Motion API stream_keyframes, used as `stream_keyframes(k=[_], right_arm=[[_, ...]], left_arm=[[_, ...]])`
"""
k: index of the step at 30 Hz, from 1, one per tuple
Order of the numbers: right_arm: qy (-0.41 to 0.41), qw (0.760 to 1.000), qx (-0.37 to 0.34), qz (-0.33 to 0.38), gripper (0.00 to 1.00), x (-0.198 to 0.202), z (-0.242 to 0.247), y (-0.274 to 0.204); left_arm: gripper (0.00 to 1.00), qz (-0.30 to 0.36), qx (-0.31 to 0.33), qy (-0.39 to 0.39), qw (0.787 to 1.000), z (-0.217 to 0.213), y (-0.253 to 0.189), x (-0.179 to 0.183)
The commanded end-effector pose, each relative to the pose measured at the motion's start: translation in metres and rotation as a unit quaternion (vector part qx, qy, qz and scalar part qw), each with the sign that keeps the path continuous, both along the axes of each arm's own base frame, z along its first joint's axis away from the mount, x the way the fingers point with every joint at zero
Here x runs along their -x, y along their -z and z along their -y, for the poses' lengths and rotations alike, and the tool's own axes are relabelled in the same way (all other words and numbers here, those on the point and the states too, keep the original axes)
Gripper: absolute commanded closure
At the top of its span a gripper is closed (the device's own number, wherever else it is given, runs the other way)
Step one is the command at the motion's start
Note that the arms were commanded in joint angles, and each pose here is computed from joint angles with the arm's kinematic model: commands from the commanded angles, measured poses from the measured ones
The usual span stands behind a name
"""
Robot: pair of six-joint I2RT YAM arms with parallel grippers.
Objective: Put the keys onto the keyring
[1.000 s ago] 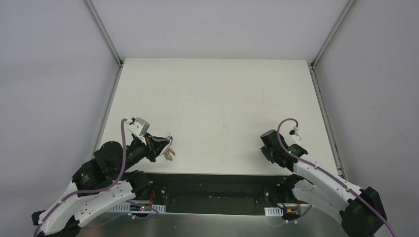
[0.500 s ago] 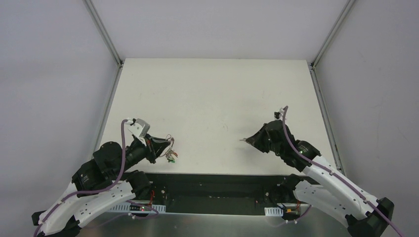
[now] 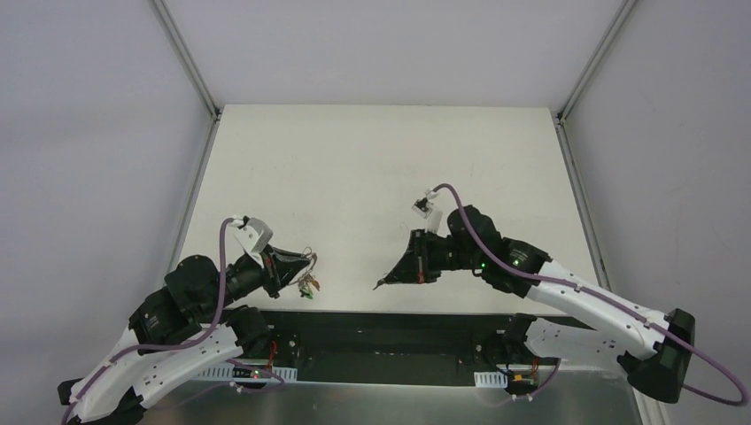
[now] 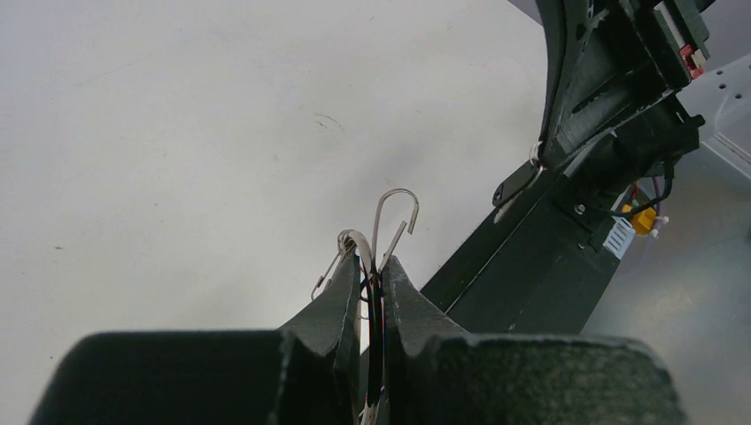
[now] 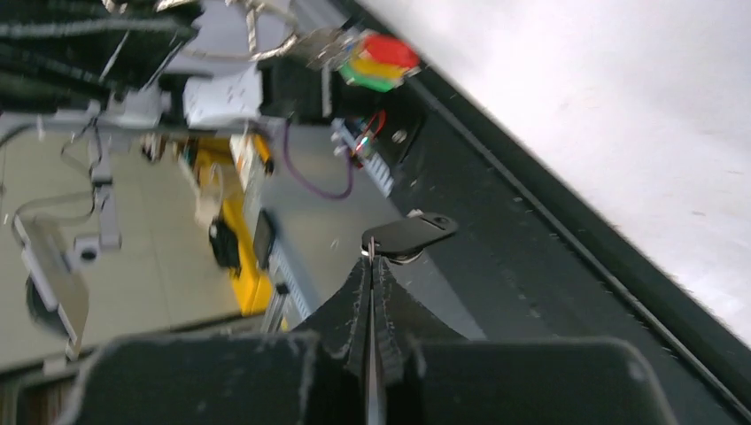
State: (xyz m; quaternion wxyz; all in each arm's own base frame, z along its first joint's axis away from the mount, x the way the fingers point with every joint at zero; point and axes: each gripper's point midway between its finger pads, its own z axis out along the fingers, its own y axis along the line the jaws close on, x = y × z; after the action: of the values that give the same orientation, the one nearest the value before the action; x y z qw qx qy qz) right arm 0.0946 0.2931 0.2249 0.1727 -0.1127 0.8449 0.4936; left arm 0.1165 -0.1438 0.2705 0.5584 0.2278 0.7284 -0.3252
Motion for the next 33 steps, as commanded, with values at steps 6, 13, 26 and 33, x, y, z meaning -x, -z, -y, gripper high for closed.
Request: stream_keyframes(k=[6, 13, 26, 33], right_arm=[[-0.191, 0.972, -0.129, 0.048, 1.00, 0.058, -0.055, -0.061], [-0.201, 0.959, -0.193, 0.060, 1.00, 0.066, -0.080, -0.085], [-0.124, 0.946, -0.300, 0.022, 1.00, 0.055, -0.111, -0.122], [-0.110, 0.938, -0.329, -0.009, 1.00, 0.049, -0.122, -0.128]], left_arm=[[1.00, 0.070, 0.070, 0.085, 0.991, 0.019, -0.037, 0.021], [1.00, 0.101, 0.096, 0.141, 0.980, 0.030, -0.048, 0.036], [1.00, 0.144, 0.128, 0.161, 0.968, 0.034, -0.061, 0.042], [1.00, 0.173, 0.150, 0.162, 0.960, 0.033, -0.068, 0.043]])
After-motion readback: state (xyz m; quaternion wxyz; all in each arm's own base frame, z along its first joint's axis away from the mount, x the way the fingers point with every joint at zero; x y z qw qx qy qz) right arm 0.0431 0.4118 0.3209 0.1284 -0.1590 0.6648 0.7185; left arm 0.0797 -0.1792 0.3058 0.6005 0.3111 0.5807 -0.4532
